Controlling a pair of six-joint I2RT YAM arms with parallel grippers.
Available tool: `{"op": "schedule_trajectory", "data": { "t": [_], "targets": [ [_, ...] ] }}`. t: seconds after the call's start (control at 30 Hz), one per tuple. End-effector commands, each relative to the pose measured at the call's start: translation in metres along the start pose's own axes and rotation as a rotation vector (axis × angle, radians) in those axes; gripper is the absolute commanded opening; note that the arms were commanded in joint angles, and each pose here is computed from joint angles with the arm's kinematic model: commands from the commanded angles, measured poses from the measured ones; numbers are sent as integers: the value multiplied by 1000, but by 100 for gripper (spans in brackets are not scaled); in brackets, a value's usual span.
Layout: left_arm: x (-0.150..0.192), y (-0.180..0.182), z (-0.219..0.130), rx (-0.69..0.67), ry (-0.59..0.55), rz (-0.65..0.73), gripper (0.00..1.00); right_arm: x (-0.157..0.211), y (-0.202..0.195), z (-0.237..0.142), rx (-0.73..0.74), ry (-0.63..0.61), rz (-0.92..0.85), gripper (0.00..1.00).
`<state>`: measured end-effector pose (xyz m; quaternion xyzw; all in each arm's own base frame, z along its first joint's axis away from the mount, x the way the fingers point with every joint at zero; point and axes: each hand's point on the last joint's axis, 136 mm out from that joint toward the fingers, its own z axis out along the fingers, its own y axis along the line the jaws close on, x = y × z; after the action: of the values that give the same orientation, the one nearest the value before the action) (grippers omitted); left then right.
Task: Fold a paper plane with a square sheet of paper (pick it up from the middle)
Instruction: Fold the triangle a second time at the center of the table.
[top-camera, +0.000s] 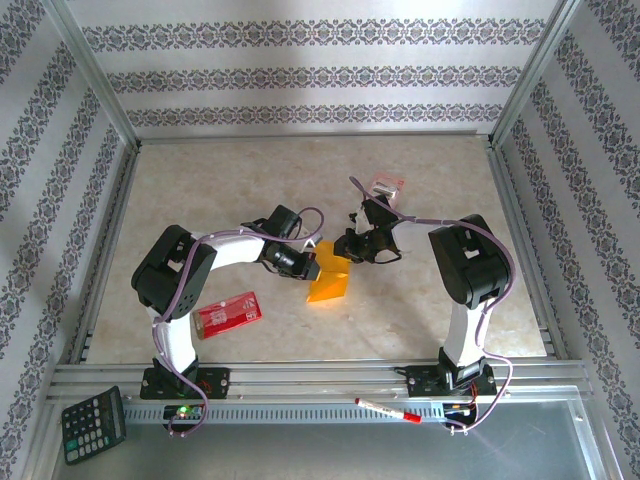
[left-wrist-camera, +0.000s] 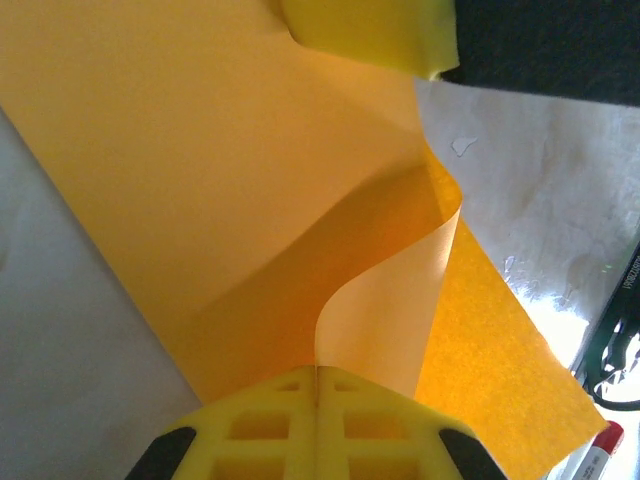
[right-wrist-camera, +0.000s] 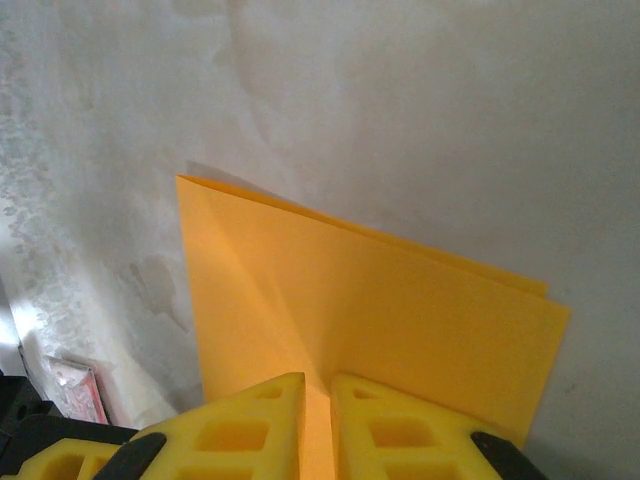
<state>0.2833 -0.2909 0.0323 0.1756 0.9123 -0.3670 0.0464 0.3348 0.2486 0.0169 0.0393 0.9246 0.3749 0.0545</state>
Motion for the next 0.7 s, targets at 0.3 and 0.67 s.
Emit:
{"op": "schedule_trajectory", "data": {
  "t": [0.3, 0.67],
  "targets": [
    [15, 7, 4, -8, 34, -43, 1, 16, -25, 4, 78, 43, 28, 16],
    [7, 4, 4, -1, 29, -37, 1, 15, -24, 4, 76, 43, 27, 16]
  ]
}}
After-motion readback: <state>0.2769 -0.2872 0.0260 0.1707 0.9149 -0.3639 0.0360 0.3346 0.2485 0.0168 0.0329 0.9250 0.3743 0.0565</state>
